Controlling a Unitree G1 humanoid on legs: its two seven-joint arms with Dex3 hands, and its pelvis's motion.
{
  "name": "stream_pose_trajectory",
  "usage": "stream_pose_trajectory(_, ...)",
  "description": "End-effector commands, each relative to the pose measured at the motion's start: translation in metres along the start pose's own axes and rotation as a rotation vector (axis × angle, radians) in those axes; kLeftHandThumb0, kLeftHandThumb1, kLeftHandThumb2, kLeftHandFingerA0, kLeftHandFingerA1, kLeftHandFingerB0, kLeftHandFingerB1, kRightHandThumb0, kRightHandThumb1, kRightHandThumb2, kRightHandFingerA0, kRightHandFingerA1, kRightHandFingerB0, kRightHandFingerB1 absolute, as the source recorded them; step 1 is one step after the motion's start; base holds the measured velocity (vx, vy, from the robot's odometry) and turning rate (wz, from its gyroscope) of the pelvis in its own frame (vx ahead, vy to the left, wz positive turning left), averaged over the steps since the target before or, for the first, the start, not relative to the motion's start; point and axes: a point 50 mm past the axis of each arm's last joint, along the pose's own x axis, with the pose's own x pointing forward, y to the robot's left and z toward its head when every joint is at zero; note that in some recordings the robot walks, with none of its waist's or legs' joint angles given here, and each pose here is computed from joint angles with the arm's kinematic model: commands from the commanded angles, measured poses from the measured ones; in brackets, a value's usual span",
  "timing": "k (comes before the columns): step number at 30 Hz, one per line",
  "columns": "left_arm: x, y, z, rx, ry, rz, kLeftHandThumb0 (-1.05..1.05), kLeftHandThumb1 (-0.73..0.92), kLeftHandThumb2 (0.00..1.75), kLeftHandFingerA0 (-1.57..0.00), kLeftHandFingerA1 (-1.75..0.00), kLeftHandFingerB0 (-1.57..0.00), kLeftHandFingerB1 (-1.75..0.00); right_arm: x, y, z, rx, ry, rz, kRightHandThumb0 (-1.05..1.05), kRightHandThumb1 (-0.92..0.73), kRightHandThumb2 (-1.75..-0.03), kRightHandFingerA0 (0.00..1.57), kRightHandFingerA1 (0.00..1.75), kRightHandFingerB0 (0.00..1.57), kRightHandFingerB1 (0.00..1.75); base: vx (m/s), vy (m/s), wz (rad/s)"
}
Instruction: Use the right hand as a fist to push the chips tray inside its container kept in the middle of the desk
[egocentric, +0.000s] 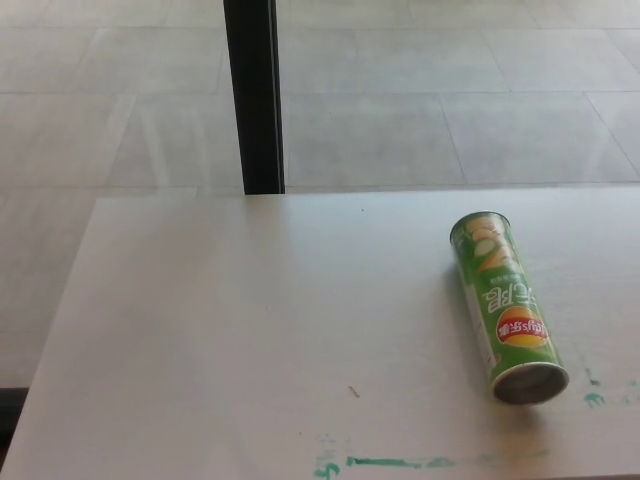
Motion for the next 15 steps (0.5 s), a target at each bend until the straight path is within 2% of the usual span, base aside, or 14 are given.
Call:
stream_pose_trajectory(1, -0.0007, 0.0088, 0.0035, -0.007, -0.011, 0.008, -0.78, 0.57, 1.33, -0.78, -1.2, -0.56, -1.0, -0.0018, -0.0014, -0.0109, 0.086, 0.051, -0.097, -0.6, -0.87, -0.65, 0.61, 1.21, 0.35, 0.65, 0.0, 0.0, 0.0)
stream_pose_trajectory(3, -0.0012, 0.0099, 0.0023, 0.005, -0.014, 0.005, -0.79, 0.58, 1.33, -0.79, -1.21, -0.56, -1.01, -0.0022, -0.0024, -0.0126, 0.062, 0.063, -0.106, -0.62, -0.87, -0.67, 0.6, 1.21, 0.34, 0.69, 0.0, 0.0, 0.0)
stream_pose_trajectory(5, -0.001, 0.009, 0.002, -0.004, -0.009, 0.008, -0.78, 0.58, 1.33, -0.75, -1.19, -0.54, -1.0, -0.0032, -0.0007, -0.0133, 0.065, 0.059, -0.107, -0.6, -0.86, -0.65, 0.62, 1.18, 0.33, 0.66, 0.0, 0.0, 0.0)
stream_pose_trajectory(6, -0.0008, 0.0089, 0.0026, 0.026, -0.002, 0.007, -0.78, 0.59, 1.33, -0.77, -1.18, -0.54, -0.99, -0.0027, 0.0001, -0.013, 0.081, 0.074, -0.108, -0.6, -0.84, -0.65, 0.61, 1.1, 0.3, 0.61, 0.0, 0.0, 0.0)
stream_pose_trajectory(7, -0.0008, 0.0089, 0.0025, -0.022, -0.001, 0.0, -0.77, 0.57, 1.32, -0.73, -1.18, -0.51, -0.98, -0.003, 0.0006, -0.014, 0.101, 0.062, -0.095, -0.59, -0.85, -0.66, 0.63, 1.16, 0.36, 0.73, 0.0, 0.0, 0.0)
stream_pose_trajectory(8, -0.0008, 0.0089, 0.0029, -0.035, -0.002, -0.002, -0.77, 0.57, 1.32, -0.73, -1.17, -0.5, -0.97, -0.0028, 0.0004, -0.0145, 0.044, 0.063, -0.087, -0.62, -0.67, -1.09, 0.72, 0.98, 0.26, 0.63, 0.0, 0.0, 0.0)
stream_pose_trajectory(11, -0.0007, 0.0087, 0.0027, -0.041, -0.001, -0.003, -0.74, 0.58, 1.34, -0.74, -1.19, -0.51, -0.98, -0.0029, 0.0015, -0.0164, 0.086, 0.098, -0.117, -0.62, -0.63, -1.06, 0.72, 0.98, 0.27, 0.6, 0.0, 0.0, 0.0)
stream_pose_trajectory(12, -0.0008, 0.0084, 0.0023, -0.042, -0.002, -0.002, -0.76, 0.57, 1.34, -0.73, -1.19, -0.5, -0.98, -0.0033, 0.0012, -0.0163, 0.038, 0.081, -0.109, -0.61, -0.88, -0.66, 0.68, 1.1, 0.35, 0.64, 0.0, 0.0, 0.0)
stream_pose_trajectory(13, -0.0008, 0.0082, 0.0019, -0.03, -0.002, 0.0, -0.77, 0.57, 1.33, -0.76, -1.17, -0.52, -0.98, -0.0045, 0.0015, -0.0166, -0.03, 0.05, -0.093, -0.6, -0.7, -1.12, 0.71, 1.02, 0.37, 0.66, 0.0, 0.0, 0.0)
stream_pose_trajectory(14, -0.0008, 0.0085, 0.002, -0.011, 0.001, 0.0, -0.77, 0.57, 1.33, -0.76, -1.17, -0.52, -0.98, -0.0054, 0.0021, -0.0172, -0.025, 0.046, -0.09, -0.6, -0.7, -1.12, 0.71, 1.02, 0.37, 0.66, 0.0, 0.0, 0.0)
stream_pose_trajectory(15, -0.0008, 0.0084, 0.0026, -0.008, -0.003, -0.009, -0.75, 0.57, 1.33, -0.73, -1.16, -0.51, -0.97, -0.0059, 0.0027, -0.0185, -0.017, 0.052, -0.096, -0.62, -0.86, -0.66, 0.63, 1.25, 0.38, 0.63, 0.0, 0.0, 0.0)
